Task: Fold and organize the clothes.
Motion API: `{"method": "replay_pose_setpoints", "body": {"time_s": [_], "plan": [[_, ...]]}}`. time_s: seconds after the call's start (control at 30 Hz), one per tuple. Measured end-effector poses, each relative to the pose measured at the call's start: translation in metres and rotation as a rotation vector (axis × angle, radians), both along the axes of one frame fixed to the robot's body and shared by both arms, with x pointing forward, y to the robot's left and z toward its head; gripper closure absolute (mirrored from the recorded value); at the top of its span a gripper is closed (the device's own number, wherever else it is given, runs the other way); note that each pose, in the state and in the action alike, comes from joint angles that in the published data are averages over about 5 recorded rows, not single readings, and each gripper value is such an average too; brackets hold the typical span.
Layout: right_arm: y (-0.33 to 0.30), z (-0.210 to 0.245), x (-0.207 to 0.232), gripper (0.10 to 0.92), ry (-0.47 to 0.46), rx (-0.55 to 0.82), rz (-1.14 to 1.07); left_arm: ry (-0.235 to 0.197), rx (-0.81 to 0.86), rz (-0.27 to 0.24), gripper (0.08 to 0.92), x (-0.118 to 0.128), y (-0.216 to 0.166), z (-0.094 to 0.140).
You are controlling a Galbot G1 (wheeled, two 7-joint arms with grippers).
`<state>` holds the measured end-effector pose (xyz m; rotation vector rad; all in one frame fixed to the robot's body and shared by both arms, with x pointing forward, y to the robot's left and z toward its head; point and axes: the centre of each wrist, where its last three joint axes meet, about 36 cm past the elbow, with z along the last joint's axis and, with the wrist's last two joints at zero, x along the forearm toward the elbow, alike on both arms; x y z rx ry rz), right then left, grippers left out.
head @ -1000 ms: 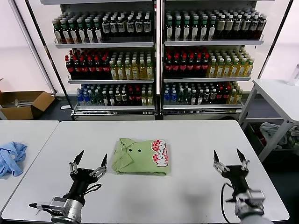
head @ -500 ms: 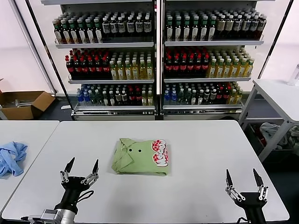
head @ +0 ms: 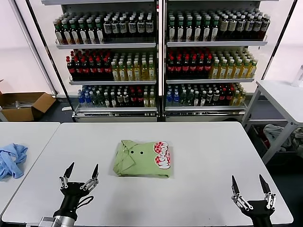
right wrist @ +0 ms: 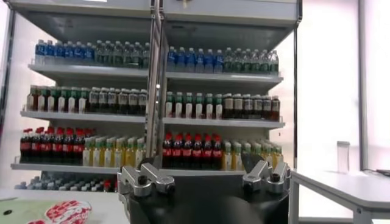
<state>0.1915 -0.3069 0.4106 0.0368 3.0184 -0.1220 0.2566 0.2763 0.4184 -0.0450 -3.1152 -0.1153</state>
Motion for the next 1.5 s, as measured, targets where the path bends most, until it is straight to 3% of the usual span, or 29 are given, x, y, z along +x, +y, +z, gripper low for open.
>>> {"method": "replay_pose_setpoints", "body": {"time_s": [1.5], "plan": [[0.007,-0.01,-0.018,0.2,0.019,0.036,0.017,-0.007,0.0,0.011,0.177,-0.003,0.004,-0.005]]}}
